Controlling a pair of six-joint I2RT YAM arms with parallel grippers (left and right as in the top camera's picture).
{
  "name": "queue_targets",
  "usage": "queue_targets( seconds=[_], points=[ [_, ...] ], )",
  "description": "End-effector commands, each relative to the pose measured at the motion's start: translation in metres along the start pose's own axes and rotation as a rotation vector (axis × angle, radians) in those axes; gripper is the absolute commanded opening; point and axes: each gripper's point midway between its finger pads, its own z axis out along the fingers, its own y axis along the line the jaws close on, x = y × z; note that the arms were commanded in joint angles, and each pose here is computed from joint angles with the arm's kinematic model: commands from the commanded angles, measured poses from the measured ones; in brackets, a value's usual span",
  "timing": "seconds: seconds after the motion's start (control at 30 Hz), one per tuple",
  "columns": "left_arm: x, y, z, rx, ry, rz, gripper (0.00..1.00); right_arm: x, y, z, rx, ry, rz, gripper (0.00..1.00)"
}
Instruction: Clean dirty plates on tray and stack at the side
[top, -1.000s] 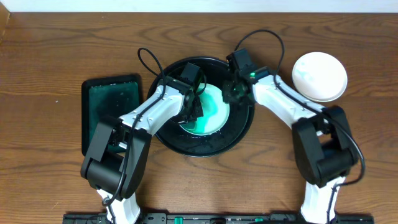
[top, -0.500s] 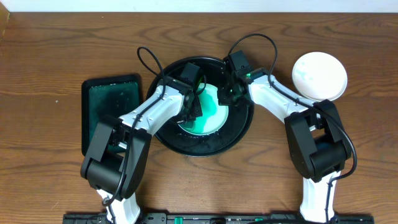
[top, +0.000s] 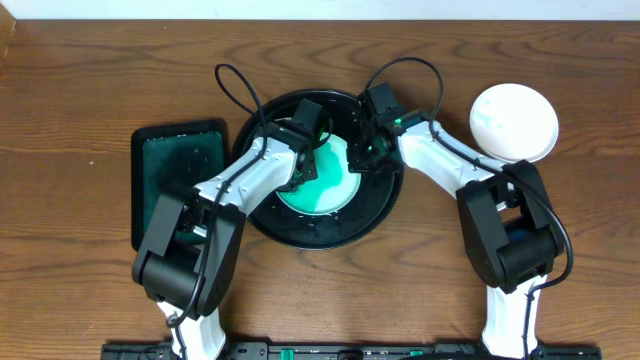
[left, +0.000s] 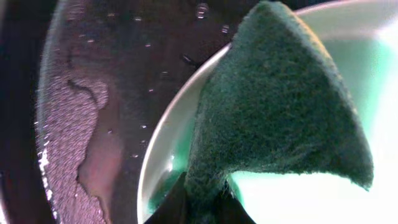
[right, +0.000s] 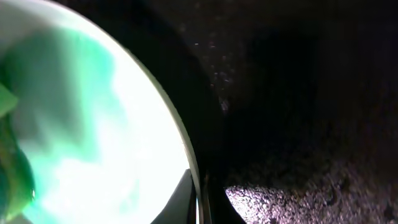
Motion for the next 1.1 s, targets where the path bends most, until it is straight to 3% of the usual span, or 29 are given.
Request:
queue_targets(
  seconds=[0.0, 0.07, 0.13, 0.27, 0.43, 0.77, 0.97, 1.07],
  points=[
    [-0.011, 0.044, 0.013, -0.215, -0.062, 0.008, 0.07, 0.011, -0.012, 0.018, 0.062, 0.032, 0.0, 0.01],
    [-0.007, 0.041, 0.014, -0.192, -0.036, 0.011, 0.07, 0.011, -0.012, 0.018, 0.063, 0.033, 0.0, 0.01],
    [0.02, 0.018, 0.016, -0.049, 0.108, 0.05, 0.07, 0.01, -0.013, 0.018, 0.063, 0.033, -0.005, 0.01],
    [0.031, 0.024, 0.014, -0.067, 0.159, 0.075, 0.07, 0.01, -0.013, 0.018, 0.063, 0.033, -0.005, 0.01],
    [0.058, -0.018, 0.005, 0.191, 0.297, 0.216, 0.07, 0.01, -0.013, 0.018, 0.063, 0.033, -0.005, 0.01],
    [0.059, -0.074, -0.013, 0.497, 0.324, 0.205, 0.07, 0.013, -0.014, 0.017, 0.067, 0.043, -0.002, 0.01],
    [0.053, -0.08, -0.014, 0.518, 0.3, 0.183, 0.07, 0.013, -0.017, 0.017, 0.07, 0.045, 0.004, 0.01],
    [0.041, -0.065, -0.003, 0.419, 0.249, 0.147, 0.07, 0.013, -0.018, 0.017, 0.071, 0.047, 0.006, 0.01]
  ],
)
